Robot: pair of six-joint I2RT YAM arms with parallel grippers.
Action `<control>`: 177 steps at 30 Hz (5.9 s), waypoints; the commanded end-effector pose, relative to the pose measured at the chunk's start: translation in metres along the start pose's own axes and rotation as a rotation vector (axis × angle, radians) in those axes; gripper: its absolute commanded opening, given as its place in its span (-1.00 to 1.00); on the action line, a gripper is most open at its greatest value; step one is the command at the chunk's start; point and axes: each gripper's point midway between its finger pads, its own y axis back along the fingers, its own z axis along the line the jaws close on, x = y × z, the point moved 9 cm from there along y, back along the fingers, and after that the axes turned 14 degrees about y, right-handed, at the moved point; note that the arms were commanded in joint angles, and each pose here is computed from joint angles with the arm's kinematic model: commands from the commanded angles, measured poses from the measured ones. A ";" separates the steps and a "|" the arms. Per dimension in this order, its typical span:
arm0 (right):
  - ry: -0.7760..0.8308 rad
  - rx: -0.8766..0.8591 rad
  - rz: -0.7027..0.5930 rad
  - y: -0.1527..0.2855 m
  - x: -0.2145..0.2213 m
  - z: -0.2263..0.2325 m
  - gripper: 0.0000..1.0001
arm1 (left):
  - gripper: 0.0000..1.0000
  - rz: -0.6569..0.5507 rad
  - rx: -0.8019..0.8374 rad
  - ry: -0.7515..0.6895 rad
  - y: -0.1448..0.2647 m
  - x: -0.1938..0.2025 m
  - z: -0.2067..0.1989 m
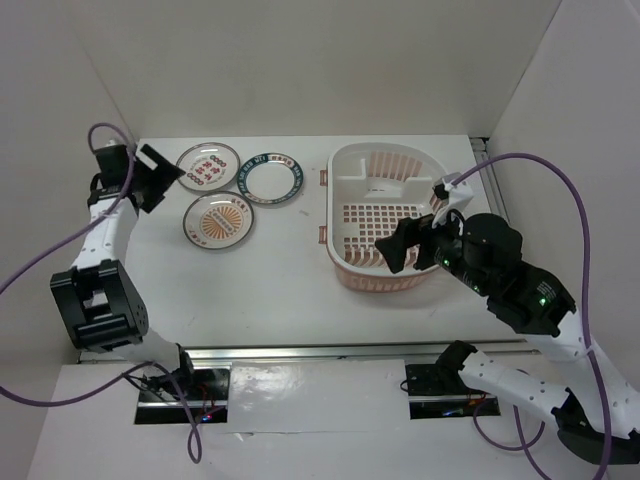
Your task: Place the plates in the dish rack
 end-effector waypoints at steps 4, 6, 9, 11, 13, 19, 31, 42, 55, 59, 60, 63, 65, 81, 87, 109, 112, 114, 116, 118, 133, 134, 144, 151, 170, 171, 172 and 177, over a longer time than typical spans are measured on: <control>0.022 -0.073 -0.023 -0.005 0.003 0.005 1.00 | 1.00 -0.064 0.165 0.051 -0.036 -0.048 -0.007; 0.022 -0.073 -0.024 -0.004 0.006 0.005 1.00 | 1.00 -0.048 0.132 0.058 -0.064 -0.051 0.008; 0.011 -0.102 -0.046 0.002 0.006 0.007 1.00 | 1.00 -0.031 0.078 0.089 -0.099 -0.055 0.035; 0.010 -0.116 -0.054 0.005 0.006 0.008 1.00 | 1.00 -0.051 0.043 0.120 -0.109 -0.064 0.051; -0.012 -0.147 -0.051 0.006 0.008 0.011 1.00 | 1.00 -0.056 0.010 0.127 -0.121 -0.062 0.062; -0.020 -0.182 -0.053 0.006 0.014 0.014 1.00 | 1.00 -0.017 0.038 0.162 -0.155 -0.062 0.071; -0.043 -0.158 0.028 -0.003 0.036 0.014 1.00 | 0.83 0.059 0.079 0.232 -0.216 -0.050 0.079; -0.042 -0.204 0.041 -0.019 0.039 0.020 1.00 | 0.06 0.100 0.046 0.279 -0.238 -0.032 0.080; -0.040 -0.173 0.072 -0.026 0.048 0.018 1.00 | -1.00 0.082 0.063 0.322 -0.230 -0.032 0.076; -0.062 -0.149 0.073 -0.036 0.049 0.018 1.00 | -1.00 0.013 0.175 0.288 -0.172 -0.049 0.032; -0.062 -0.140 0.065 -0.039 0.050 0.018 1.00 | -1.00 0.001 0.189 0.264 -0.161 -0.048 0.023; -0.055 -0.102 0.016 -0.049 0.051 0.015 1.00 | -1.00 -0.076 0.291 0.213 -0.112 -0.056 -0.004; -0.054 -0.085 0.027 -0.062 0.058 0.015 1.00 | -1.00 -0.142 0.344 0.166 -0.089 -0.057 -0.011; 0.105 -0.279 -0.346 -0.095 -0.025 0.037 1.00 | -1.00 0.020 0.645 -0.138 0.111 0.052 -0.042; 0.155 -0.304 -0.318 -0.132 -0.039 0.031 1.00 | -1.00 0.254 0.792 -0.311 0.146 0.111 -0.053; 0.007 -0.407 -0.209 -0.169 -0.008 0.008 -1.00 | -1.00 0.314 0.931 -0.349 0.165 0.142 -0.065; -0.017 -0.366 -0.209 -0.166 -0.014 0.005 -1.00 | -0.62 0.307 0.888 -0.323 0.162 0.142 -0.062; -0.002 -0.270 -0.203 -0.155 -0.020 -0.002 -1.00 | 0.16 0.310 0.846 -0.309 0.159 0.143 -0.059; 0.020 -0.193 -0.230 -0.143 -0.039 -0.009 -1.00 | 1.00 0.291 0.855 -0.317 0.168 0.141 -0.057; 0.041 -0.018 -0.258 -0.120 -0.062 -0.029 -1.00 | 1.00 0.255 0.834 -0.328 0.179 0.139 -0.052; 0.047 0.777 -0.052 -0.068 -0.058 -0.093 -1.00 | 1.00 0.310 0.593 -0.426 0.195 0.145 -0.009; 0.053 0.776 -0.033 -0.071 -0.052 -0.093 -1.00 | 1.00 0.296 0.587 -0.433 0.194 0.144 -0.009; 0.070 0.618 0.093 -0.110 0.003 -0.079 -1.00 | 1.00 0.265 0.495 -0.480 0.182 0.146 0.009; 0.103 0.586 0.173 -0.128 0.029 -0.063 -1.00 | 1.00 0.267 0.473 -0.477 0.177 0.148 0.014; 0.164 0.751 0.295 -0.139 0.059 -0.028 -1.00 | 1.00 0.264 0.459 -0.475 0.177 0.148 0.016; 0.170 0.759 0.300 -0.139 0.060 -0.025 -1.00 | 1.00 0.264 0.459 -0.475 0.177 0.148 0.016; 0.183 0.769 0.309 -0.140 0.062 -0.023 -1.00 | 1.00 0.264 0.459 -0.475 0.177 0.148 0.016; 0.181 0.771 0.315 -0.142 0.062 -0.023 -1.00 | 1.00 0.262 0.446 -0.474 0.176 0.148 0.017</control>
